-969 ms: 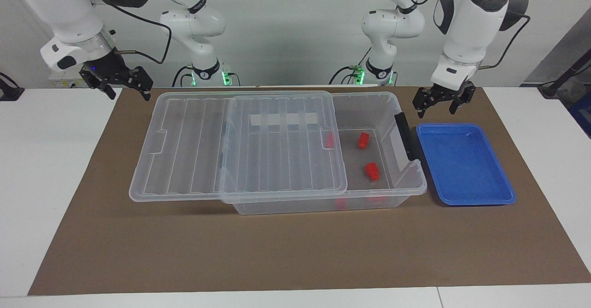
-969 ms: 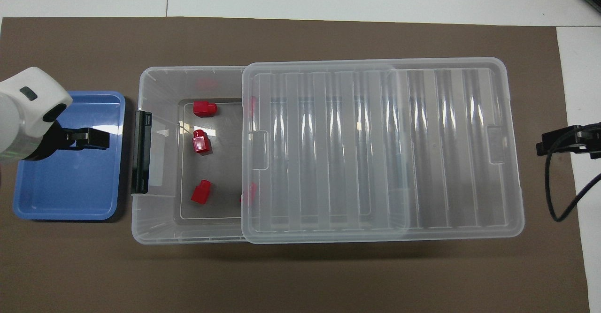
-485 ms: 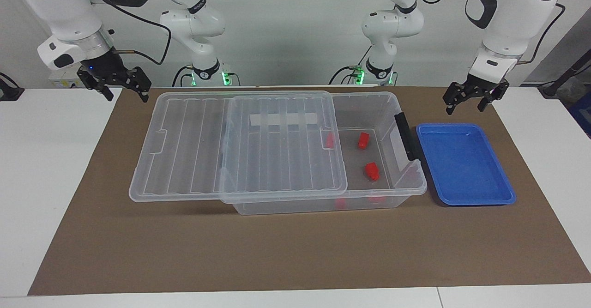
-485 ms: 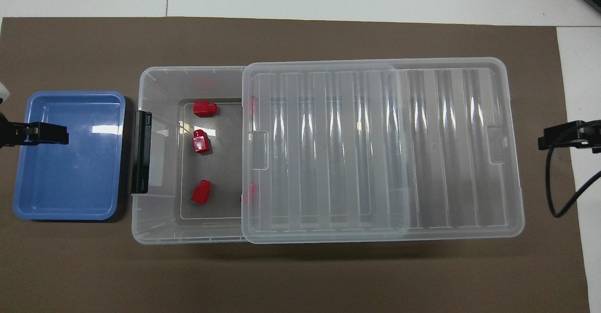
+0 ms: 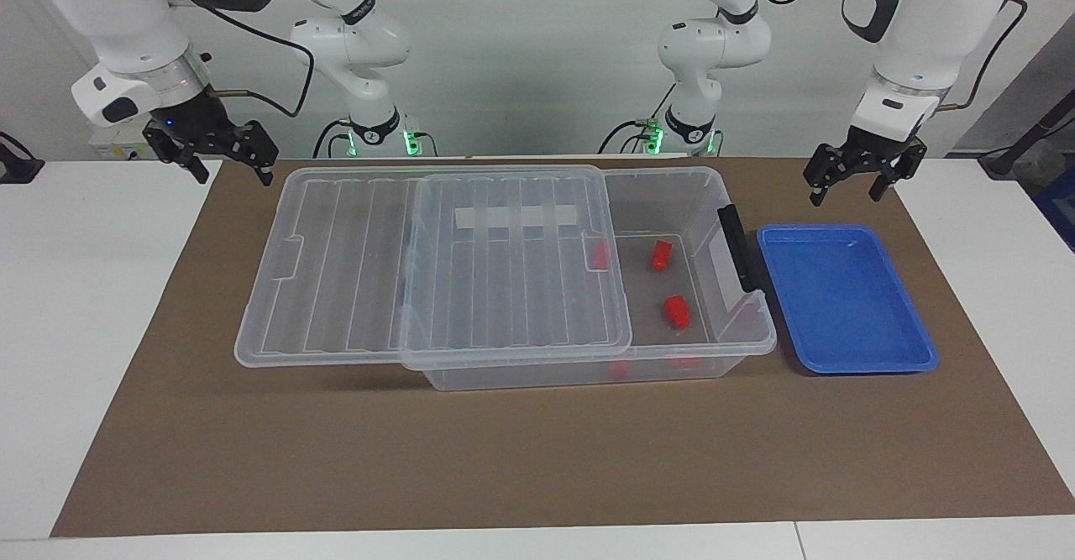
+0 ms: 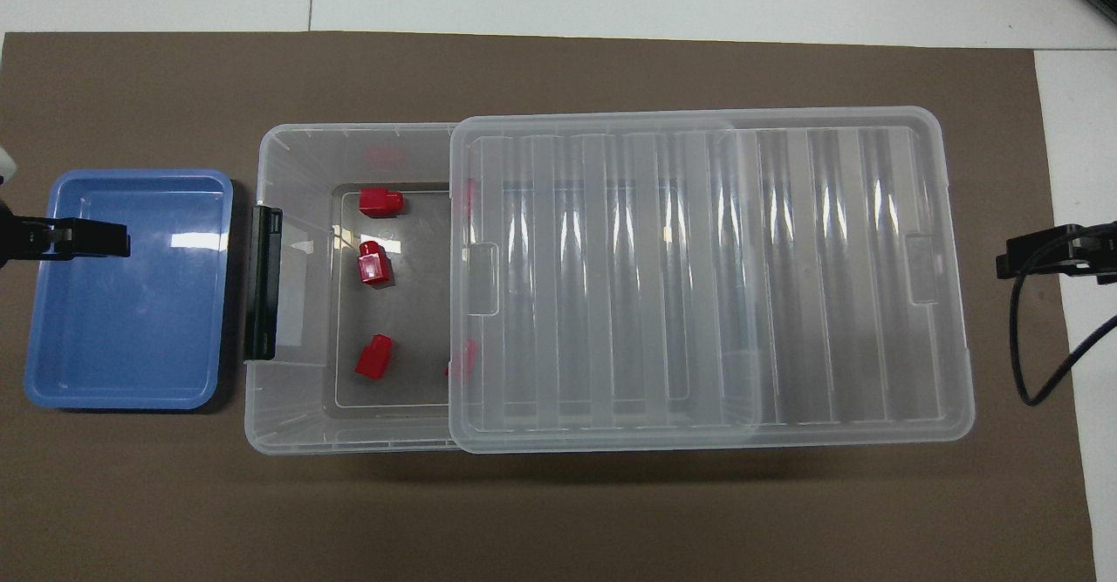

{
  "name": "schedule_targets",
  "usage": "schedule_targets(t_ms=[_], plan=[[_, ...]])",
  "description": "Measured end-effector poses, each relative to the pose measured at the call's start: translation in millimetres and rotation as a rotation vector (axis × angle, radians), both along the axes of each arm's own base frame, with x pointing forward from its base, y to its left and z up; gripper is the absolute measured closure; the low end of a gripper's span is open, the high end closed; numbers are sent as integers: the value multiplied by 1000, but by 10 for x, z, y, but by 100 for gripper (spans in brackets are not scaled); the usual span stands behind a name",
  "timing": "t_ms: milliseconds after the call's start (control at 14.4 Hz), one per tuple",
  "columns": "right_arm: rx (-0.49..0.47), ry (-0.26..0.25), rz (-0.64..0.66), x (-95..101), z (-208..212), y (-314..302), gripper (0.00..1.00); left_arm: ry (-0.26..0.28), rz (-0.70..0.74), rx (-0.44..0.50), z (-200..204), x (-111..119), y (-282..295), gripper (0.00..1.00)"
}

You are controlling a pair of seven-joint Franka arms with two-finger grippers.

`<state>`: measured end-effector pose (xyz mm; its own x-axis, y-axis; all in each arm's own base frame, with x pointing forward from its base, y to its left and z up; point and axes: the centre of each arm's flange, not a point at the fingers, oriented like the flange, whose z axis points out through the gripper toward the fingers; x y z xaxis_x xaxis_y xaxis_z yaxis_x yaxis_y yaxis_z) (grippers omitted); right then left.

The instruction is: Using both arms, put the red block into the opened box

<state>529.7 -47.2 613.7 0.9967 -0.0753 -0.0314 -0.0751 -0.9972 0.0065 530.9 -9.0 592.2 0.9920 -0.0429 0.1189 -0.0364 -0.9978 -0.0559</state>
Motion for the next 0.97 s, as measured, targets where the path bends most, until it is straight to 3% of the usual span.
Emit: schedule_targets(t_ms=[277,623,969], plan=[[0,0,0,0,0,0,0,69,-19,0,-113,-21,-84,0],[0,0,0,0,0,0,0,48,-37,-8,106,199,-293,0],[0,0,0,0,0,-1,0,102,-34,-5,461,28,-343,0]])
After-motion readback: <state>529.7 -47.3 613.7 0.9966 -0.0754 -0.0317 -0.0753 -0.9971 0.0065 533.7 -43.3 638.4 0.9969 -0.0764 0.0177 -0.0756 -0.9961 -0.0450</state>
